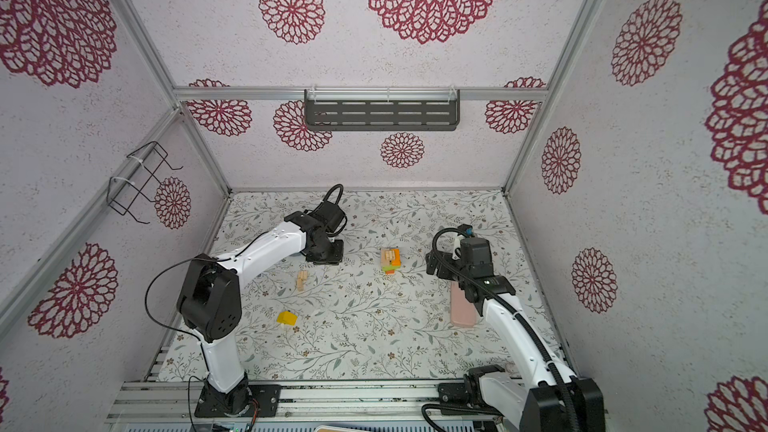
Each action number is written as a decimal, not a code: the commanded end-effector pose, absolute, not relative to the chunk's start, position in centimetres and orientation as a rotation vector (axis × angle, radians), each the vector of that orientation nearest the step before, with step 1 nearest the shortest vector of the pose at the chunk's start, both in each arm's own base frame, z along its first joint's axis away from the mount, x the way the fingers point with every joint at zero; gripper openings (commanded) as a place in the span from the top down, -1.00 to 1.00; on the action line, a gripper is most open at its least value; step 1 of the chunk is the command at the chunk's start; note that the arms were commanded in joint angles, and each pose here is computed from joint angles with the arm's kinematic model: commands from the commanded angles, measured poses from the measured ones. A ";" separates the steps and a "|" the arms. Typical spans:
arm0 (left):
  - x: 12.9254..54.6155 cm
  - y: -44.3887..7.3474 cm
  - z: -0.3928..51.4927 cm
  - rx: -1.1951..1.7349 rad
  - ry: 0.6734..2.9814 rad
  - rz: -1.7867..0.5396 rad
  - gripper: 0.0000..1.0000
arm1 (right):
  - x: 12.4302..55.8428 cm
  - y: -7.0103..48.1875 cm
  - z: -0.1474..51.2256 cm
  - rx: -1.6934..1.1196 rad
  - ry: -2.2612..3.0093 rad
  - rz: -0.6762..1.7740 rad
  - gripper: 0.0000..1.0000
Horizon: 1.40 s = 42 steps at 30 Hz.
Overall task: Build the wood block tower
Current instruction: 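Lift the pine cube with the left gripper and carry it over the stack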
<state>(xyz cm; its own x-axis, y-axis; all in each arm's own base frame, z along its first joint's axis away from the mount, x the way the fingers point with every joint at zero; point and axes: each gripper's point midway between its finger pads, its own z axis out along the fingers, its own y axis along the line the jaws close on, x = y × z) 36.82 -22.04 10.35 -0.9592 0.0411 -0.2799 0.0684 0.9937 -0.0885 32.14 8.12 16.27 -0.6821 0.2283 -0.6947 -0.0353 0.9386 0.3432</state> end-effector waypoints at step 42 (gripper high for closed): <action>39.0 -37.0 12.2 0.383 2.793 -0.303 0.40 | 32.0 7.3 14.7 0.263 2.329 0.507 -0.97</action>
